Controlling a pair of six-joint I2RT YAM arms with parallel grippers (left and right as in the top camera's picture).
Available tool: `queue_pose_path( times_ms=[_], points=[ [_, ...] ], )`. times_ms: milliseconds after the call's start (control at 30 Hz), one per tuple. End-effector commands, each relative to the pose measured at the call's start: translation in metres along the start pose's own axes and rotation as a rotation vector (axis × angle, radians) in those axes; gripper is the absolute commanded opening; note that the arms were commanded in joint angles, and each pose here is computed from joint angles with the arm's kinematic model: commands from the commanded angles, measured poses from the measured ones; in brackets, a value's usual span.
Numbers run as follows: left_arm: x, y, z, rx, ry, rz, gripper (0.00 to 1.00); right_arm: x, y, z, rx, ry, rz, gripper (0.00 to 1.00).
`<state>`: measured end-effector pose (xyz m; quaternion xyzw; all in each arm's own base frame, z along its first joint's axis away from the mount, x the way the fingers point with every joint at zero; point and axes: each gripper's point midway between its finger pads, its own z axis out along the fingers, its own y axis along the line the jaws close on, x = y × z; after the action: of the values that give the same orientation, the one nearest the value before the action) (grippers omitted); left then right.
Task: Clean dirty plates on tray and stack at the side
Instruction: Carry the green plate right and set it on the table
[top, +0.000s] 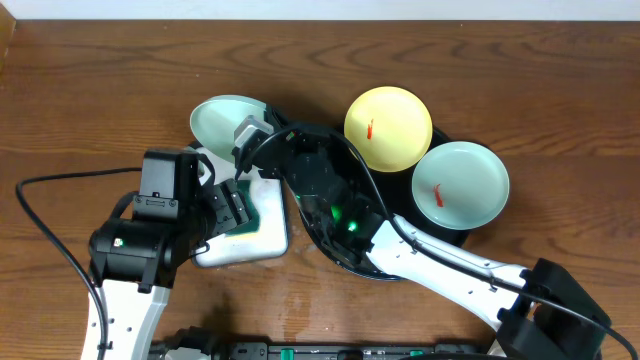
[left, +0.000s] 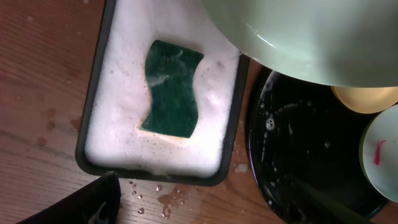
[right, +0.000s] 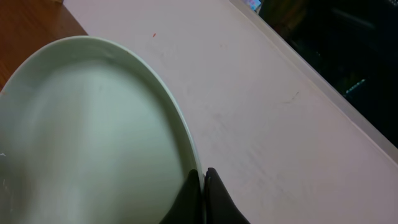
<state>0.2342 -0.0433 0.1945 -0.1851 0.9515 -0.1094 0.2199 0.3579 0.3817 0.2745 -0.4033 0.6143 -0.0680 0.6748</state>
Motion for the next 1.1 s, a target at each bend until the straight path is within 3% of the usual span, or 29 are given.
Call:
queue_pose_path(
  times_ms=[0, 433, 567, 700, 833, 933, 1067],
  points=[
    [-0.005, -0.002, -0.004, 0.007, -0.012, 0.003, 0.82, -0.013, -0.007, -0.004, 0.018, -0.026, 0.009, 0.01],
    [-0.005, -0.002, -0.004, 0.007, -0.012, 0.003, 0.82, -0.012, -0.007, -0.004, 0.021, -0.021, -0.011, 0.01],
    [-0.005, -0.002, -0.004, 0.007, -0.012, 0.003, 0.82, 0.023, 0.0, -0.006, 0.023, 0.129, 0.137, 0.01],
    [-0.005, -0.002, -0.004, 0.007, -0.012, 0.003, 0.82, 0.074, 0.012, -0.017, 0.054, 0.338, 0.452, 0.01],
    [-0.005, -0.002, -0.004, 0.007, -0.012, 0.003, 0.82, 0.076, -0.013, -0.029, 0.077, 0.365, 0.522, 0.01],
    [-0.005, -0.002, -0.004, 0.007, -0.012, 0.003, 0.82, 0.076, -0.031, -0.046, 0.008, 0.394, 0.674, 0.01],
    [-0.005, -0.002, -0.004, 0.007, -0.012, 0.003, 0.82, 0.113, -0.058, -0.073, -0.06, 0.55, 0.916, 0.01]
  ],
)
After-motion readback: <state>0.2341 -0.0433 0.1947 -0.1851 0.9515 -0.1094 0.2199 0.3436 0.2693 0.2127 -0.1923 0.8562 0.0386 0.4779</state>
